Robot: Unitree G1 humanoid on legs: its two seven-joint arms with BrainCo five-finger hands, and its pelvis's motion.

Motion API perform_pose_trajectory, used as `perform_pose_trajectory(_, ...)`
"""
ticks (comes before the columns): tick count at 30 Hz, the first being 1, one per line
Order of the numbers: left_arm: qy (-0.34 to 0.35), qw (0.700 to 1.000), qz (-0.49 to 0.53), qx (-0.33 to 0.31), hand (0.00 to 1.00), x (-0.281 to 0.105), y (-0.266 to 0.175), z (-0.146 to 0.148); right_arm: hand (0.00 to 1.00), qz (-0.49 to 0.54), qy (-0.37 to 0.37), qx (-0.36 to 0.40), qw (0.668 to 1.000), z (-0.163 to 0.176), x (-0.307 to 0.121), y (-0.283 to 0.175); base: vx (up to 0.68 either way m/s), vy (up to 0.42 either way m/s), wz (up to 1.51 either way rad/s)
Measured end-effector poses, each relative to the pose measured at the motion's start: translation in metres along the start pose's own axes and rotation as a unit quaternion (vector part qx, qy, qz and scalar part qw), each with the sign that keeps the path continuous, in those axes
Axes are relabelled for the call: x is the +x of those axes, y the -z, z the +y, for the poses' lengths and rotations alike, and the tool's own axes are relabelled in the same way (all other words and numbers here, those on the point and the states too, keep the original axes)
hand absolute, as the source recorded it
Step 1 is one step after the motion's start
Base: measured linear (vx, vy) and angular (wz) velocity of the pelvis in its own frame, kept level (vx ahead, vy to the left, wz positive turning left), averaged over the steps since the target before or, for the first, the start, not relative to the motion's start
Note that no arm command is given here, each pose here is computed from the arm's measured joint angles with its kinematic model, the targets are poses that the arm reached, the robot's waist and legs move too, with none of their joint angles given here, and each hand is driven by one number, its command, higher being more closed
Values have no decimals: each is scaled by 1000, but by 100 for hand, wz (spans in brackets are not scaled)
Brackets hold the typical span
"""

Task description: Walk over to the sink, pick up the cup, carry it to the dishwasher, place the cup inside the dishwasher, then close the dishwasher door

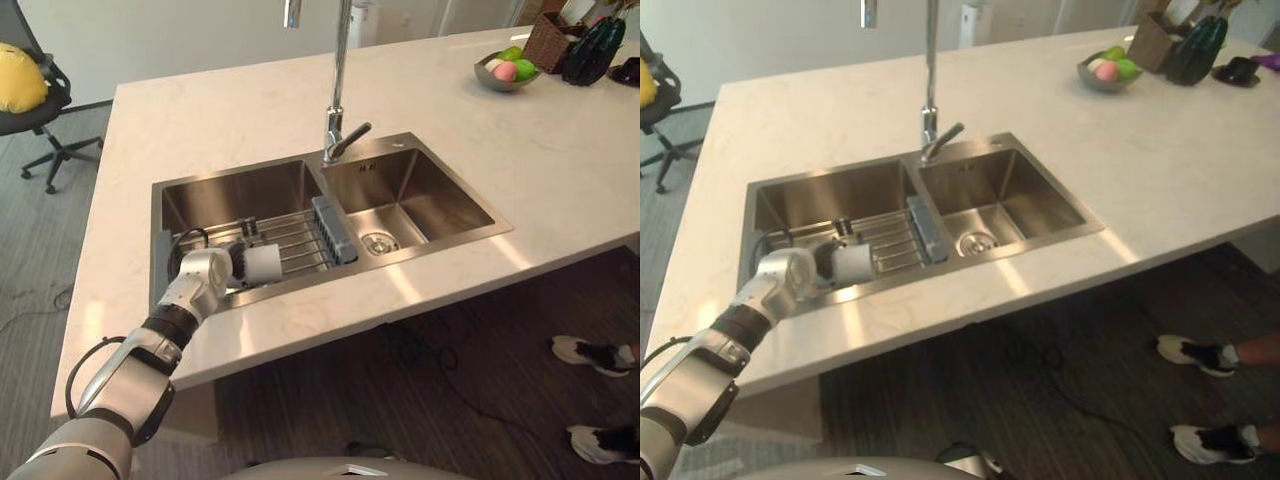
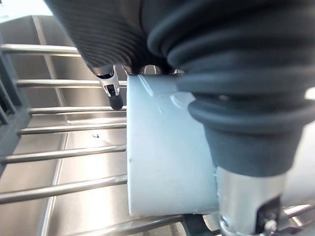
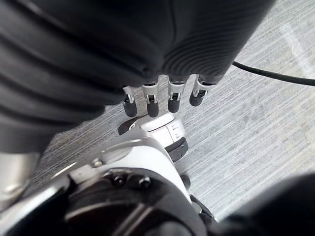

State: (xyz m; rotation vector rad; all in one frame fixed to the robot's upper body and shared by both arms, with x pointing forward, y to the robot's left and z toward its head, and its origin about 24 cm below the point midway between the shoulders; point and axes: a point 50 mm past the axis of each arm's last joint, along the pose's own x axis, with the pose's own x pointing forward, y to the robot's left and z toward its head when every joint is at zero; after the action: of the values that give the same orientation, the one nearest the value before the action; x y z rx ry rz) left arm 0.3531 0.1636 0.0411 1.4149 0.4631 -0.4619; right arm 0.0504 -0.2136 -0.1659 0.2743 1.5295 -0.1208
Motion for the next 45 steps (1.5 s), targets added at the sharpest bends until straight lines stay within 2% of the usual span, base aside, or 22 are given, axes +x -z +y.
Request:
perform_pose_trajectory(5,-3,1000,14,26,100,4,0,-11,0,0,9,-8,1000,-6,-1,0,-7,2,-7)
perform_pose_trajectory(17,-48,999,7,24,100,6,1,-25,0,-5,18,-23,1000,-9,-2,0,0,0,0)
perform_pose_trajectory(26,-60,998,-18,-32,100,8,2,-32,0,-10,20,-27,999,-9,-2,0,0,0,0)
perform_pose_trajectory(34,-27,998,-29,-55,100,8,-1,-28,0,-10,20,-26,999,-10,-2,0,0,0,0)
perform_pose_trajectory(40,-18,989,-53,-138,100,5,1,-26,0,-11,16,-18,1000,-9,-2,1,0,0,0)
perform_pose_trajectory(45,-27,962,-105,-250,100,-3,-5,-17,0,-14,8,-5,1000,-6,-1,2,0,0,0)
